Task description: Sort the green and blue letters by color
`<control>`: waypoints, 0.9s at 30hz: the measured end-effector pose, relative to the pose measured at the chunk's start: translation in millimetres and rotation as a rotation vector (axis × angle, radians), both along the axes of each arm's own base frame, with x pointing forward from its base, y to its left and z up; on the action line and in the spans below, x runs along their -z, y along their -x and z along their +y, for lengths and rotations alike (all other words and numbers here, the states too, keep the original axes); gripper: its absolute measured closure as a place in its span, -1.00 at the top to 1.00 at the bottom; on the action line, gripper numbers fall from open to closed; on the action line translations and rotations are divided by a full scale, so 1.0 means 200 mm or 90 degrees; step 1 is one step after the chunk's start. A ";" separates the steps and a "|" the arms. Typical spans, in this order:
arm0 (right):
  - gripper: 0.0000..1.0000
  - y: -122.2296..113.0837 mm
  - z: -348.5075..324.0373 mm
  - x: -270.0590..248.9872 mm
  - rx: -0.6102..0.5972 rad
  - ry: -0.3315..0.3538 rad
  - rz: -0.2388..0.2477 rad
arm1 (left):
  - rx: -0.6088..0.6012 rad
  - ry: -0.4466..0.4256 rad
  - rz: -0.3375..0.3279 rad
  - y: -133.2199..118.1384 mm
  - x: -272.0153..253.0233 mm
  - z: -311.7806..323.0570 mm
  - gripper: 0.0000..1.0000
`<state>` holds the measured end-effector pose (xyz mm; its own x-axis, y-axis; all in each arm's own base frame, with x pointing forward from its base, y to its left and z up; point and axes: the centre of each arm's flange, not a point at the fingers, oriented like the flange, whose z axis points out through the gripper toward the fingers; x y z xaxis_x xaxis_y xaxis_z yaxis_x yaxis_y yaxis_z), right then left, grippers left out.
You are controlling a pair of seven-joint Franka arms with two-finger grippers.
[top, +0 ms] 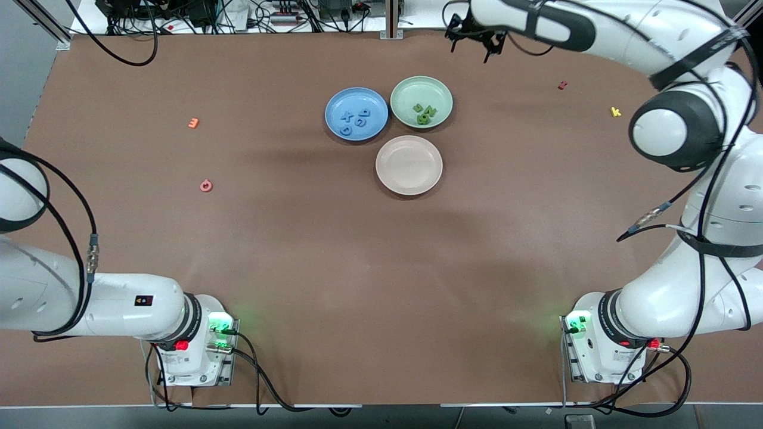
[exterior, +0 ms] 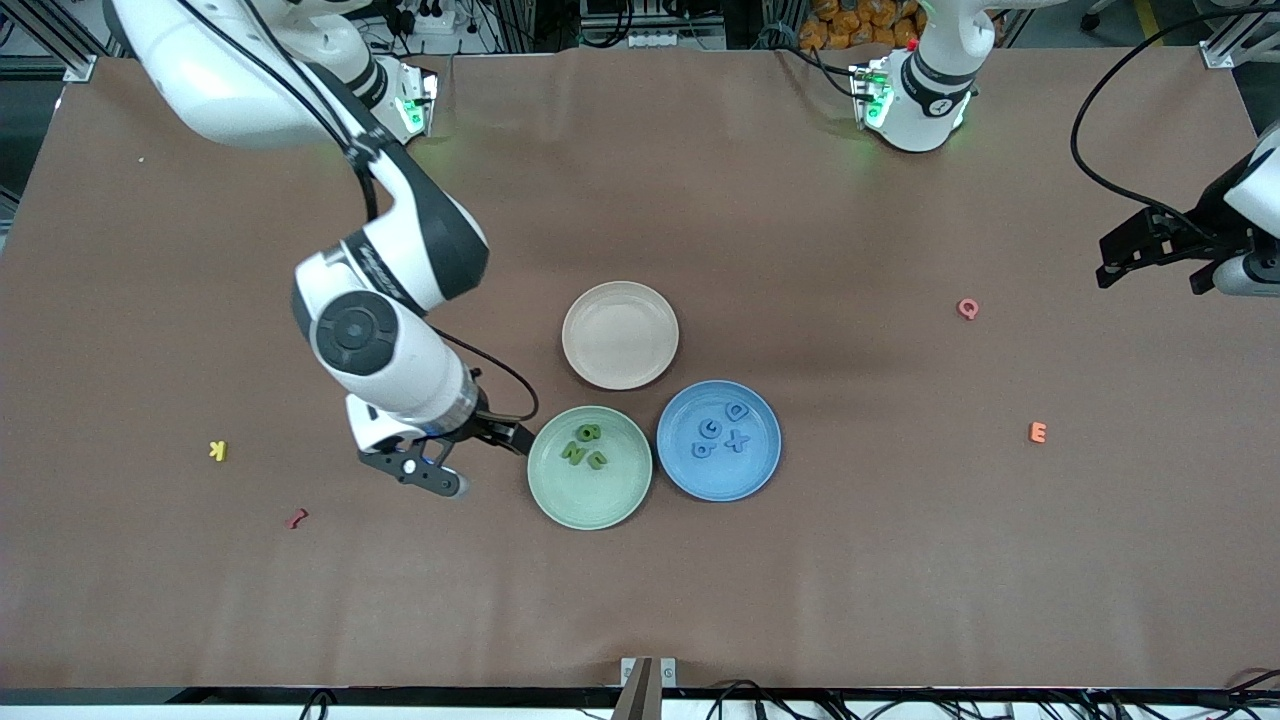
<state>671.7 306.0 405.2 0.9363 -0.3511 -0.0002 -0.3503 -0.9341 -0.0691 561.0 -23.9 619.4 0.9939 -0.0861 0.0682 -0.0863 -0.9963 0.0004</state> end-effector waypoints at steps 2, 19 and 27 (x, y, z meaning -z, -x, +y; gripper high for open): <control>1.00 0.01 -0.04 -0.09 -0.012 -0.004 0.000 | 0.000 0.000 0.000 0.00 0.00 0.00 1.00; 1.00 0.13 -0.29 -0.66 -0.107 -0.008 -0.021 | 0.000 0.000 0.005 -0.01 0.02 0.00 1.00; 1.00 0.15 -0.61 -0.88 -0.157 -0.014 -0.029 | 0.000 0.000 0.005 -0.01 0.02 0.00 1.00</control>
